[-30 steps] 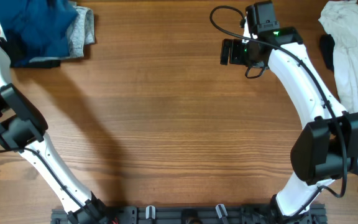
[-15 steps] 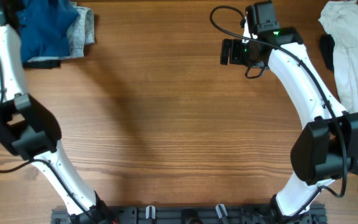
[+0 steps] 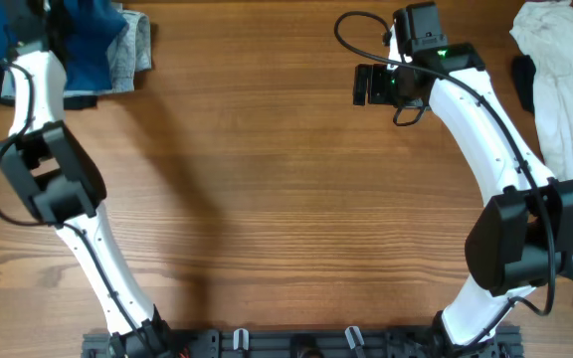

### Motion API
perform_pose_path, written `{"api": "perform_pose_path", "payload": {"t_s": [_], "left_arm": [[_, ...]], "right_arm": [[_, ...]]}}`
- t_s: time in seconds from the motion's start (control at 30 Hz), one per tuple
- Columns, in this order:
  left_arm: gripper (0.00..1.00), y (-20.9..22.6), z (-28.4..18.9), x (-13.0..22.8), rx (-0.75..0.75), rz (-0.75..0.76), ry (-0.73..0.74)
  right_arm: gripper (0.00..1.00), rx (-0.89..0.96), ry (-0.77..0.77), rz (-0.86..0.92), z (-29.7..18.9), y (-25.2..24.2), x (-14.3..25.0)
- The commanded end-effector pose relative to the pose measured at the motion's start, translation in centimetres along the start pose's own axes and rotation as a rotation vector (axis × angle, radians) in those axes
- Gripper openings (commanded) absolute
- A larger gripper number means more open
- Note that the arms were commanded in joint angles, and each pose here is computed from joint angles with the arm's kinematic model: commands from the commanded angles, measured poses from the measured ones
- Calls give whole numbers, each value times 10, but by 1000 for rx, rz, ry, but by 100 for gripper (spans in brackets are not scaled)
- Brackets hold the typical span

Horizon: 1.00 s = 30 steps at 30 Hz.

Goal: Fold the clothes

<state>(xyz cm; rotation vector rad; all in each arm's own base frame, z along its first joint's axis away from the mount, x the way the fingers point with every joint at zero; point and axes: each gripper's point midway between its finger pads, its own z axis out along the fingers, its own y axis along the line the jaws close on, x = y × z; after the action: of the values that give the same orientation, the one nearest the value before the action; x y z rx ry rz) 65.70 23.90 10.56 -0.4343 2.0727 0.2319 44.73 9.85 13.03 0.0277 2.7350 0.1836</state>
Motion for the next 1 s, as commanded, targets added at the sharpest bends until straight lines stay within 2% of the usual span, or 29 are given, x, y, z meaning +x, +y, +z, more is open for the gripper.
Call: {"api": "perform_pose_path", "payload": {"t_s": [0.0,0.03,0.13,0.27,0.43,0.57,0.63,0.7,0.9,0.97], "left_arm": [[47,1,24,43,4,-79,67],[51,2,25,48,3,-86,83],[51,-2,17,43,6,-80,98],[52,-8,-12,-3,19,-76,30],[51,-4,-49,-73,14,-87,-132],[47,3,-57,-100,10,-98,-230],[38,8,-53,-100,6,-102,-243],[36,12,-46,-97,1,-105,-260],[40,35,-16,-70,-16,-121,-252],[43,46,-4,-54,-23,-179,-224]], "right_arm": [[99,-11,-34,-17,-15,2,-8],[99,-10,-31,-17,-15,2,-7],[100,-9,-27,-16,-15,1,-7],[100,-12,-38,-16,-15,2,-9],[100,-11,-39,-16,-15,2,-9],[100,-12,-42,-16,-15,2,-10],[100,-12,-43,-16,-15,2,-10],[99,-12,-42,-16,-15,2,-10],[99,-12,-41,-16,-15,2,-10],[99,-12,-40,-16,-15,2,-10]]}}
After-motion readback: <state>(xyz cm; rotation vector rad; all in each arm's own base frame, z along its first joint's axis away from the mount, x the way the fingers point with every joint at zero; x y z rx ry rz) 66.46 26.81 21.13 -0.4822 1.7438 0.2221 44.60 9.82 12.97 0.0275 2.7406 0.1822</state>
